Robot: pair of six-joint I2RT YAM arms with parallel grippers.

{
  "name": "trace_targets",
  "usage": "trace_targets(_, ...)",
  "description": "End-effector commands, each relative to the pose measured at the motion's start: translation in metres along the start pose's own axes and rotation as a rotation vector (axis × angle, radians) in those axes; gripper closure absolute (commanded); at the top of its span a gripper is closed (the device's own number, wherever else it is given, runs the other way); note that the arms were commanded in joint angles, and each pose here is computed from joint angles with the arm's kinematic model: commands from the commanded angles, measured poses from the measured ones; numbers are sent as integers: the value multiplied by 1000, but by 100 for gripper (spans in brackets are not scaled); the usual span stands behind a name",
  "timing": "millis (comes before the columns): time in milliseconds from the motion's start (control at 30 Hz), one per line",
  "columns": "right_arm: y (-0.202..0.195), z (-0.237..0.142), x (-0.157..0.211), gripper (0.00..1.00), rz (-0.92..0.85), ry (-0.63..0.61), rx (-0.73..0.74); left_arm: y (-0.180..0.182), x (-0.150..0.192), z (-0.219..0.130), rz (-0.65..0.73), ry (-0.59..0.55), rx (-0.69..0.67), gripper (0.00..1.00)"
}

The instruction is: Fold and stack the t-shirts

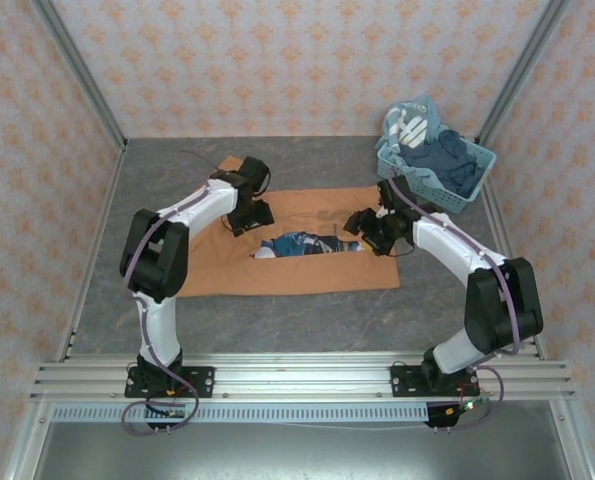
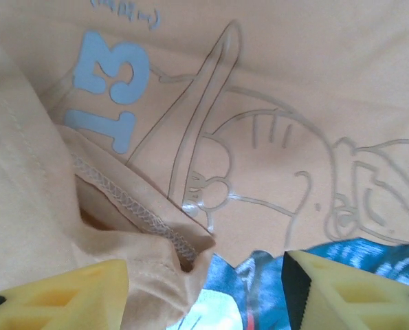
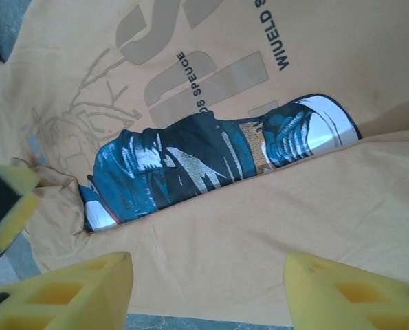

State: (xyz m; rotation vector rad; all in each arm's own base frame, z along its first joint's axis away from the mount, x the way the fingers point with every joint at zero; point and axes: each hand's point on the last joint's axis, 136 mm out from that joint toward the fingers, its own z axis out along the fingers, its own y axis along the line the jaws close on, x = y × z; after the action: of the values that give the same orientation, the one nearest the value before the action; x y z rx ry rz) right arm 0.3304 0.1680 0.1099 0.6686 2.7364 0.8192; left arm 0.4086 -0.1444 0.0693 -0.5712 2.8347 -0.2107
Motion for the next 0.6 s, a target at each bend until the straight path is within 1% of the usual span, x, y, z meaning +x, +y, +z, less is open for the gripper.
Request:
trace_targets(0,-19,10,5,40,44,8,59,10,-25,-39,-37,-130,50,40)
trace_targets(100,-24,18,6,40,77,19,68,41,-28,-31,-132,-95,23,41)
trace_targets(233,-23,22,4,40,95,20,59,66,-41,-24,-208,-79,19,41)
trace_targets(367,-22,24,3,40,90,25,62,69,-61,-15,-244,-76,47,42)
trace_targets(433,-22,24,3,40,89,28,65,67,-64,0,-248,-42,39,43)
trace_targets(567,-24,24,2,40,89,24,76,68,-62,20,-250,8,6,45)
